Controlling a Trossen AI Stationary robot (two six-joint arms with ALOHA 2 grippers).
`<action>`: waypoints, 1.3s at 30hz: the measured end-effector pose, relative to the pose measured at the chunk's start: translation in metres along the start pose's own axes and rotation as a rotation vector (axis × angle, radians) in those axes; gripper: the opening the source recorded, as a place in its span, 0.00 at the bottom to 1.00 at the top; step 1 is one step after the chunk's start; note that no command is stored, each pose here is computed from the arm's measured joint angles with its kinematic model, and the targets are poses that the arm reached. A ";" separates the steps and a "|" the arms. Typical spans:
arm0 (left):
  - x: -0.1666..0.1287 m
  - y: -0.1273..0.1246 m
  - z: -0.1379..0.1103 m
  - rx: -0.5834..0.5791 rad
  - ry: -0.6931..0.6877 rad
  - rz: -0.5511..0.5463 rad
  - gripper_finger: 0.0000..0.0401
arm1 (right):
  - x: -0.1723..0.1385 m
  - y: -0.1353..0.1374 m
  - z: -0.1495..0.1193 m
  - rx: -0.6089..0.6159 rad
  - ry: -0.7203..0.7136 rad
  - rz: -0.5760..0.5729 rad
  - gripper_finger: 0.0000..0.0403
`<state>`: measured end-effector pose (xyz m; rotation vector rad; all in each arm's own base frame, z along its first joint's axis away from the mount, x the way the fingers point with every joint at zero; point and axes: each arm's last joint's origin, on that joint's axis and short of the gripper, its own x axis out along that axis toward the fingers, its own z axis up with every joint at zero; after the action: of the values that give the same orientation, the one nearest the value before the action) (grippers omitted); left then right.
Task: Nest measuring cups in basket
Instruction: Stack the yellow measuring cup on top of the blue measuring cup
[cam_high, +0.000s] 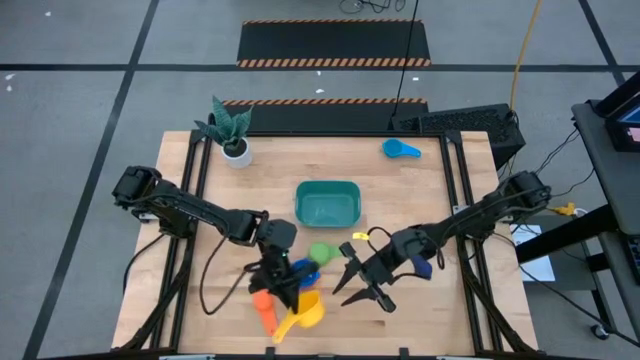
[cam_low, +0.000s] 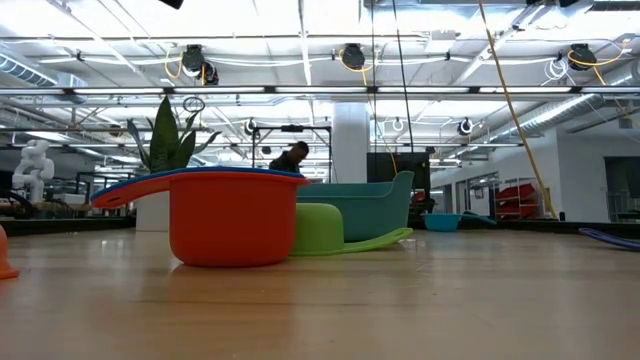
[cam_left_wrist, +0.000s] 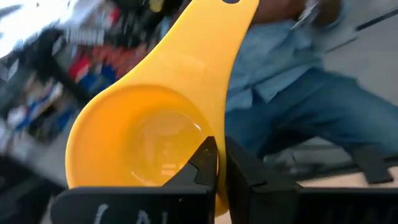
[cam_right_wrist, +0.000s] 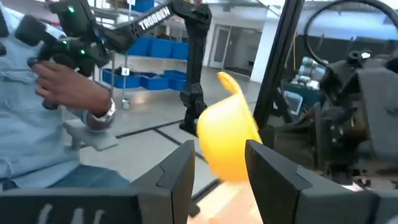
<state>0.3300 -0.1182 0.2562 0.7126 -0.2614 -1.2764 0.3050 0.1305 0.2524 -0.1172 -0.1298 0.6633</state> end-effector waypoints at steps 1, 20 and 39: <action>0.000 0.000 0.001 0.020 -0.028 -0.013 0.02 | 0.001 0.000 0.000 -0.019 -0.005 -0.003 0.34; 0.002 0.004 0.009 0.290 -0.134 -0.013 0.02 | 0.043 0.003 -0.008 -0.065 -0.144 -0.131 0.34; 0.001 -0.004 0.002 0.115 -0.103 -0.077 0.05 | 0.043 0.001 -0.015 -0.064 -0.070 -0.128 0.34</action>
<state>0.3257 -0.1199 0.2550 0.7621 -0.3976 -1.3823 0.3406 0.1567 0.2407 -0.1459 -0.2241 0.5361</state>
